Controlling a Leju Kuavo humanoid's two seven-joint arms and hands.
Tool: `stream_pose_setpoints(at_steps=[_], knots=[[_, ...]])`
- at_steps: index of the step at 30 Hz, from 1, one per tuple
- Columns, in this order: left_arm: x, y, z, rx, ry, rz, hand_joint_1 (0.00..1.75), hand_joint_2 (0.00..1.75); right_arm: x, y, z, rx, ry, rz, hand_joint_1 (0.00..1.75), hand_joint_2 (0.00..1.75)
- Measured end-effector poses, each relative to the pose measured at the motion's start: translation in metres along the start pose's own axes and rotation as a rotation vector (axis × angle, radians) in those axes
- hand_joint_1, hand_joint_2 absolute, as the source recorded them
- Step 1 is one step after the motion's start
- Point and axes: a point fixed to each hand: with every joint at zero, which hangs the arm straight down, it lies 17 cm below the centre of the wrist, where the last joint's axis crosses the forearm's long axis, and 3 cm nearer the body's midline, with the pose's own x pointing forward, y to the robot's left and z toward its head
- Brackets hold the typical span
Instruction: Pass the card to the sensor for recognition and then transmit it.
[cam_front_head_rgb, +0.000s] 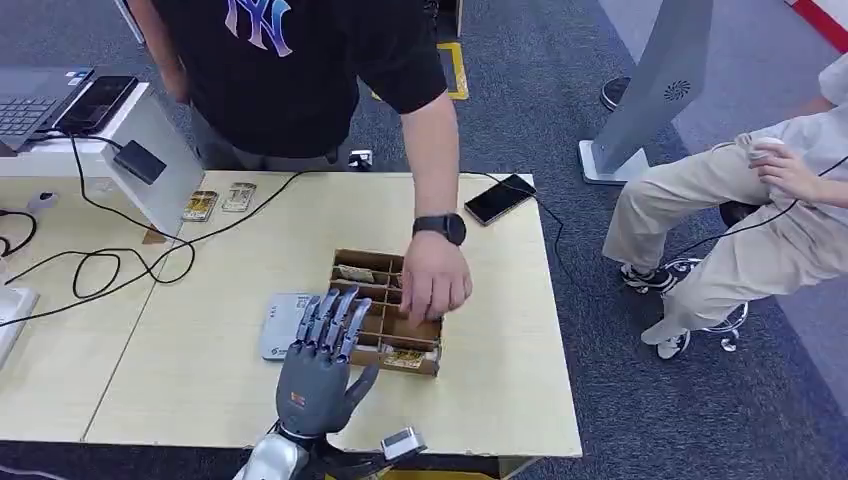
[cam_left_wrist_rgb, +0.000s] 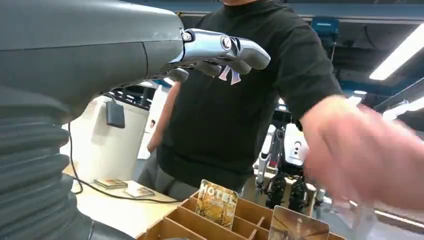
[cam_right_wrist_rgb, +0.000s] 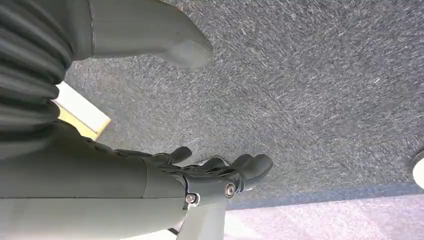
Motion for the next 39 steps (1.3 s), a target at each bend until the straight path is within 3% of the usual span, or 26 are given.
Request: stream_pose_setpoints(at_steps=[15, 39], knots=[[-0.032, -0.005, 0.001, -0.007, 0.127, -0.012, 0.00, 1.75, -0.003, -0.008, -0.003, -0.030, 0.019, -0.022, 0.00, 1.75], [-0.048, -0.037, 0.022, -0.101, 0.165, -0.028, 0.00, 1.75, -0.001, -0.010, -0.004, -0.038, 0.012, -0.024, 0.00, 1.75]])
